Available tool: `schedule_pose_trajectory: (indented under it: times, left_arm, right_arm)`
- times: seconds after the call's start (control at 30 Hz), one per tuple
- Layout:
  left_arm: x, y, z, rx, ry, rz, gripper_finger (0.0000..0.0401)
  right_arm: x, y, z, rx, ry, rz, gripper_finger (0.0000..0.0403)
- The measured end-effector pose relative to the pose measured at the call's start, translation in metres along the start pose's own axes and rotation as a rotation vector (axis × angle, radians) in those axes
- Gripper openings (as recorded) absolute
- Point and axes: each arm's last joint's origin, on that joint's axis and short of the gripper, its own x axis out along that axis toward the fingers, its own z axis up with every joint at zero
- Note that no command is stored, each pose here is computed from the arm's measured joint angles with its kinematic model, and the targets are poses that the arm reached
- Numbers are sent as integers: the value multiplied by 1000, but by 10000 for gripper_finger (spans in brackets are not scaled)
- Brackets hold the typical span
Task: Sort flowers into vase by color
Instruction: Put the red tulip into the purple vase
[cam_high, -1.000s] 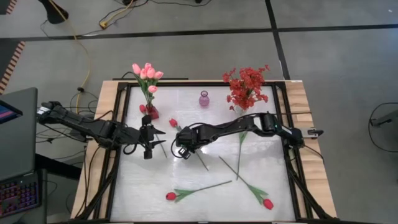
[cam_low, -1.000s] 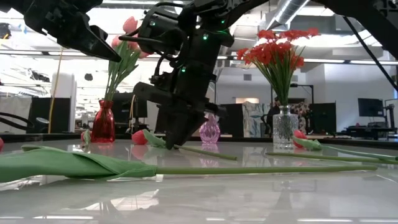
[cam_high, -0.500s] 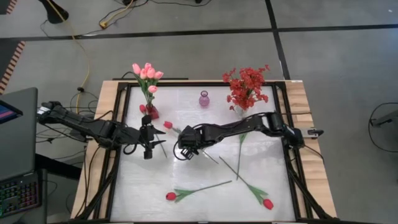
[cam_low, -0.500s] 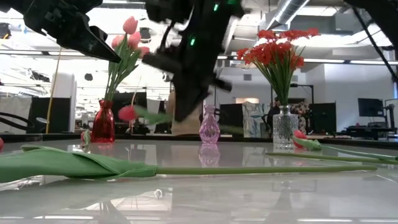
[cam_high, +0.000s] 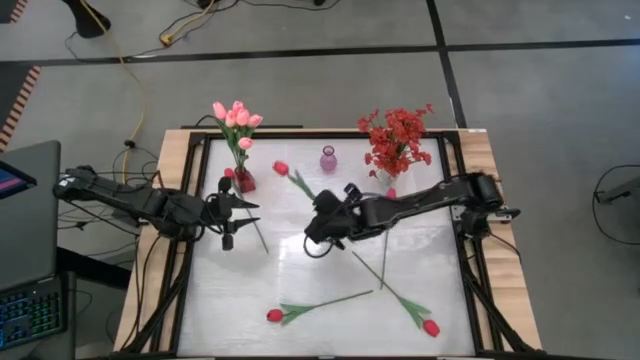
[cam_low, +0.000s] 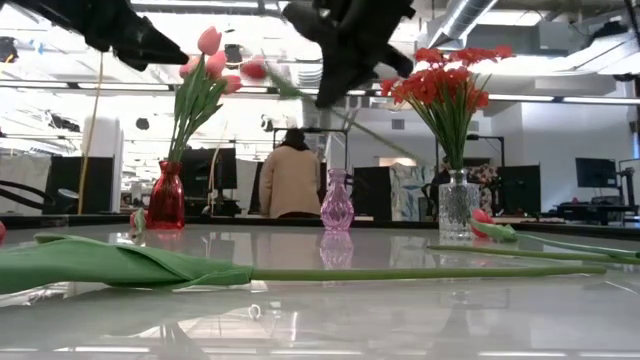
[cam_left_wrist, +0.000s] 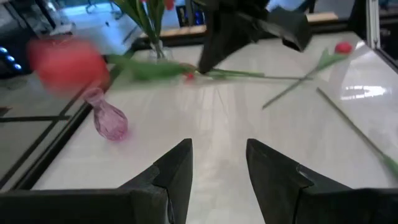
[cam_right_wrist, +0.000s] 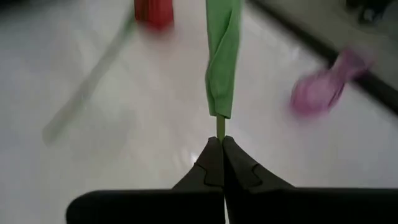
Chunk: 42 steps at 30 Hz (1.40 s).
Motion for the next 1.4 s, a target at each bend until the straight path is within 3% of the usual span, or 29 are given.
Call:
schedule_pose_trajectory:
  times: [0.17,0.3,0.43,0.63,0.8,0.93,1.03,1.4]
  left_arm:
    - [-3,1,1,-8,-19,7,139]
    - [-2,1,2,-19,-20,16,139]
    - [-2,1,1,-46,-19,16,139]
    - [-1,1,1,-48,-12,31,139]
    - [0,1,1,-44,-7,35,139]
    - [0,1,1,-40,-7,39,139]
    - [0,2,0,-38,-5,52,139]
    - [0,2,0,-34,-3,62,139]
  right_arm:
    - [1,-16,14,90,-293,131,17]
    - [16,-25,25,70,-489,181,17]
    - [35,-38,36,19,-581,38,17]
    - [67,-51,50,38,-742,-87,17]
    - [91,-54,47,45,-852,-241,17]
    - [96,-60,47,34,-936,-338,17]
    - [99,-67,47,31,-918,-439,17]
    - [107,-86,54,58,-920,-511,17]
